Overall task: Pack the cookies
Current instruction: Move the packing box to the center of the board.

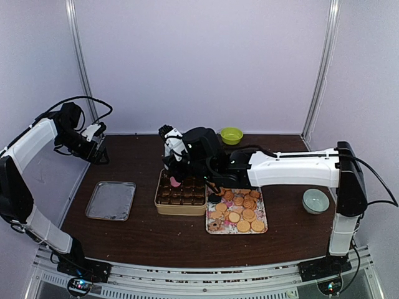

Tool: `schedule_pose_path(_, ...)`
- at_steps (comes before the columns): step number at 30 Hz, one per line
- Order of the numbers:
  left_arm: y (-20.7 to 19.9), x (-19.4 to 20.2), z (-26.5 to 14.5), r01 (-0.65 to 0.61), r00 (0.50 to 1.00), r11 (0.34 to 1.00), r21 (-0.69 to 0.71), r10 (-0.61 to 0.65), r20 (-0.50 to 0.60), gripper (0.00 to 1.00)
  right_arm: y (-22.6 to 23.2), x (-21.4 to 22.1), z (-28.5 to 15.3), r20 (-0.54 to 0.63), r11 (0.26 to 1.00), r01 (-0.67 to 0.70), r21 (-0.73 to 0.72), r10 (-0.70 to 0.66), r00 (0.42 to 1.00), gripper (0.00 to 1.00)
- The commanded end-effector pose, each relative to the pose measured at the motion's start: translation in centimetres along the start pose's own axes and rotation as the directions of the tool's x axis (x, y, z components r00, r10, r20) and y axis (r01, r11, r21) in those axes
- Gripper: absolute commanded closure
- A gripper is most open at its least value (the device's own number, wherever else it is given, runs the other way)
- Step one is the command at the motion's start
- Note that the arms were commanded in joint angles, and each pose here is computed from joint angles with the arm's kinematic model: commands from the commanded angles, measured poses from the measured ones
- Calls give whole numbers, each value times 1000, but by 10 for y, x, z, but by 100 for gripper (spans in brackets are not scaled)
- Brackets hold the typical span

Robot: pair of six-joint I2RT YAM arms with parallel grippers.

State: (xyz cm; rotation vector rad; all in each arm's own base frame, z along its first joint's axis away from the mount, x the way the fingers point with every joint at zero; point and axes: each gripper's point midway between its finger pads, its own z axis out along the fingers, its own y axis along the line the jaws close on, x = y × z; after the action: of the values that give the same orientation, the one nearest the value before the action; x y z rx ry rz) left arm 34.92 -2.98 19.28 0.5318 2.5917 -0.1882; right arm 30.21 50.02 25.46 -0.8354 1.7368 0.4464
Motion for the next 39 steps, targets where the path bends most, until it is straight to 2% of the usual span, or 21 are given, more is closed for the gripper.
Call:
schedule_pose_path(1,9,-13,-12,-25,998,999,-47,28,58,2,1,-24,2,68,1000,-17,13,16,998,63)
schedule_pose_path(9,11,-14,-14,-21,998,998,-51,24,62,2,5,-15,10,50,1000,-10,13,9,999,64)
schedule_pose_path(25,11,-15,-17,-27,997,998,-53,31,71,2,3,-4,21,30,989,74,127,-79,996,67)
schedule_pose_path(39,9,-20,-21,-33,995,999,-44,37,89,2,4,-1,22,17,989,78,125,-80,997,67)
